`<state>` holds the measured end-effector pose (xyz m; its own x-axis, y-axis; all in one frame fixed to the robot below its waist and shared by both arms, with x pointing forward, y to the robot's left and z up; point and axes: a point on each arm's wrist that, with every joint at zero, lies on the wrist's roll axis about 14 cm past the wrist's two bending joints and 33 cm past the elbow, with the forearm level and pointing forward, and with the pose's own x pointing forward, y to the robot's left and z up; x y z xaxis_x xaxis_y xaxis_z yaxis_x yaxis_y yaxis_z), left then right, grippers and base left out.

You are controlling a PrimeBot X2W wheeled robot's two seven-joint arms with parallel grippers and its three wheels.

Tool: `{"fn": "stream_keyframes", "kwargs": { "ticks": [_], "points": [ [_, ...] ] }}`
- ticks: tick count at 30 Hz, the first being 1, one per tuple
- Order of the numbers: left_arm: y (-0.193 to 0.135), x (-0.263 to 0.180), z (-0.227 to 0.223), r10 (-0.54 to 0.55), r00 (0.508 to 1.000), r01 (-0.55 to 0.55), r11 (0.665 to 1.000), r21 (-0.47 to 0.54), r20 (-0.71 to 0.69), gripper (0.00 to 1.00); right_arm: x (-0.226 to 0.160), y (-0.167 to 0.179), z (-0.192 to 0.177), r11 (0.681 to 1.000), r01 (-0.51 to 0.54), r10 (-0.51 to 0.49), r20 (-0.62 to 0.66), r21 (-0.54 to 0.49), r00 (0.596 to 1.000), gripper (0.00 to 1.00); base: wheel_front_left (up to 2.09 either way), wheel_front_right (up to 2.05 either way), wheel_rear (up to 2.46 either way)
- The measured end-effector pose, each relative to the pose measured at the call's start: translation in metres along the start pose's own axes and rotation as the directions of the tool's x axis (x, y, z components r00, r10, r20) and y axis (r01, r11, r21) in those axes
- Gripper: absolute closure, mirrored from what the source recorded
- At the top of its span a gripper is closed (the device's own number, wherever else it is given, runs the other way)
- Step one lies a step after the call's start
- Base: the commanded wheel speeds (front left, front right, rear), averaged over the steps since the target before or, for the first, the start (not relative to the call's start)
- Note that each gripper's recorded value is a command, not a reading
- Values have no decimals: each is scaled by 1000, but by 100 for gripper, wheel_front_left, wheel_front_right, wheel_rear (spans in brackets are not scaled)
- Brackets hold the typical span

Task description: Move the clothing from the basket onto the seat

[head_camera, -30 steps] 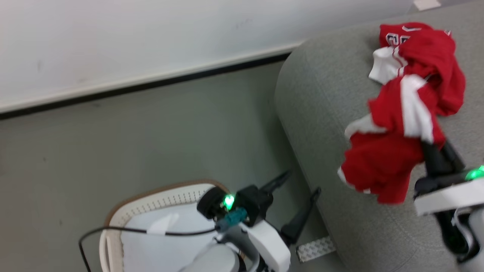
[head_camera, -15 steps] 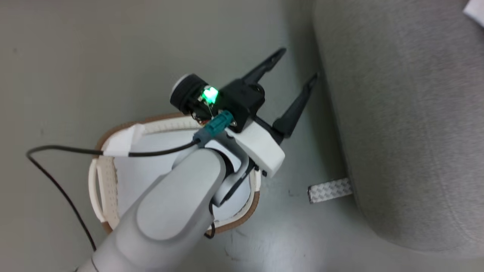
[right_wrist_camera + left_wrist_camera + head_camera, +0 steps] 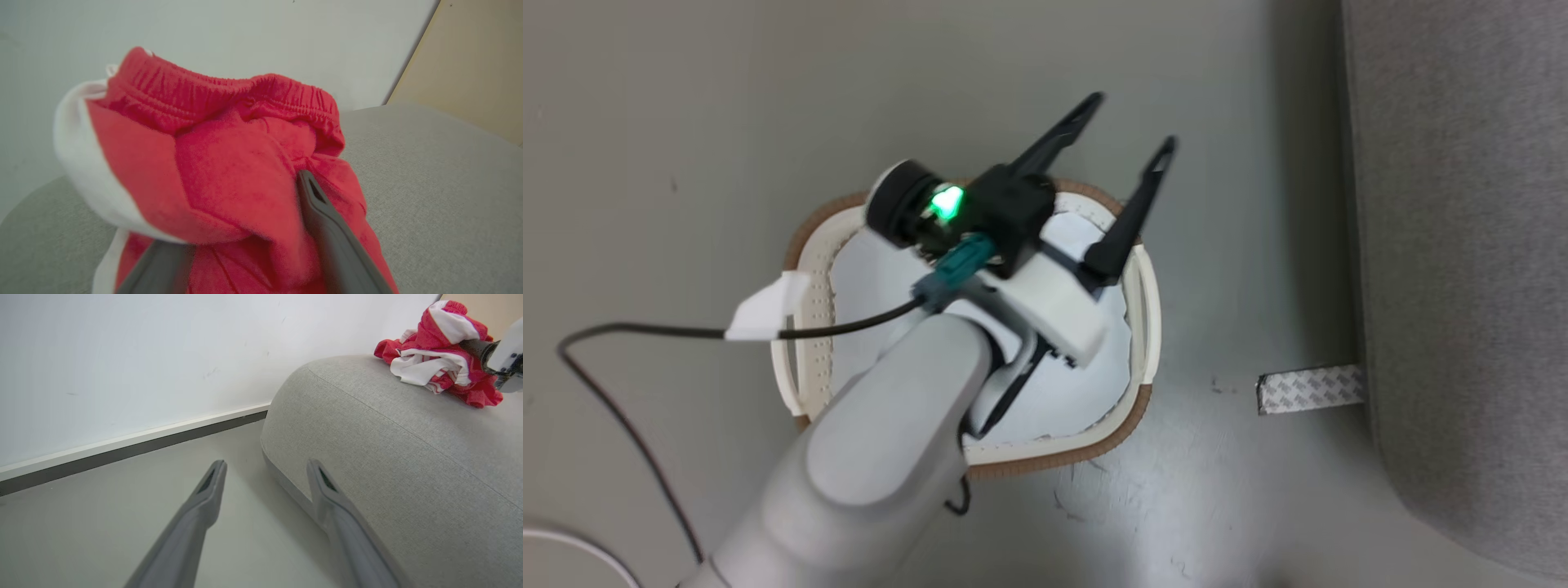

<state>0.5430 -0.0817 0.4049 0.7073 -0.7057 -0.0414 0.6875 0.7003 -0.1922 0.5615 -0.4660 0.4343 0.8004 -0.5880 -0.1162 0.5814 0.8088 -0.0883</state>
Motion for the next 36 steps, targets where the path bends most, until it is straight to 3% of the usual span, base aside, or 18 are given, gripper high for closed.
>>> {"fn": "stream_keyframes", "kwargs": {
  "ticks": [11,21,28,36],
  "points": [
    [-8,-48,5,89,996,-90,995,-40,-26,0,-62,19,26,989,-124,127,38,-74,991,0,0,0,0],
    [-7,-117,47,259,965,-258,966,-23,42,0,-151,3,79,975,-220,217,214,-11,952,0,0,0,0],
    [10,-182,71,429,898,-430,903,-18,100,0,-221,24,95,932,-361,336,315,22,887,0,0,0,0],
    [25,-261,78,589,795,-592,805,-28,142,0,-296,69,62,847,-531,508,268,16,819,0,0,0,0]
  ]
}}
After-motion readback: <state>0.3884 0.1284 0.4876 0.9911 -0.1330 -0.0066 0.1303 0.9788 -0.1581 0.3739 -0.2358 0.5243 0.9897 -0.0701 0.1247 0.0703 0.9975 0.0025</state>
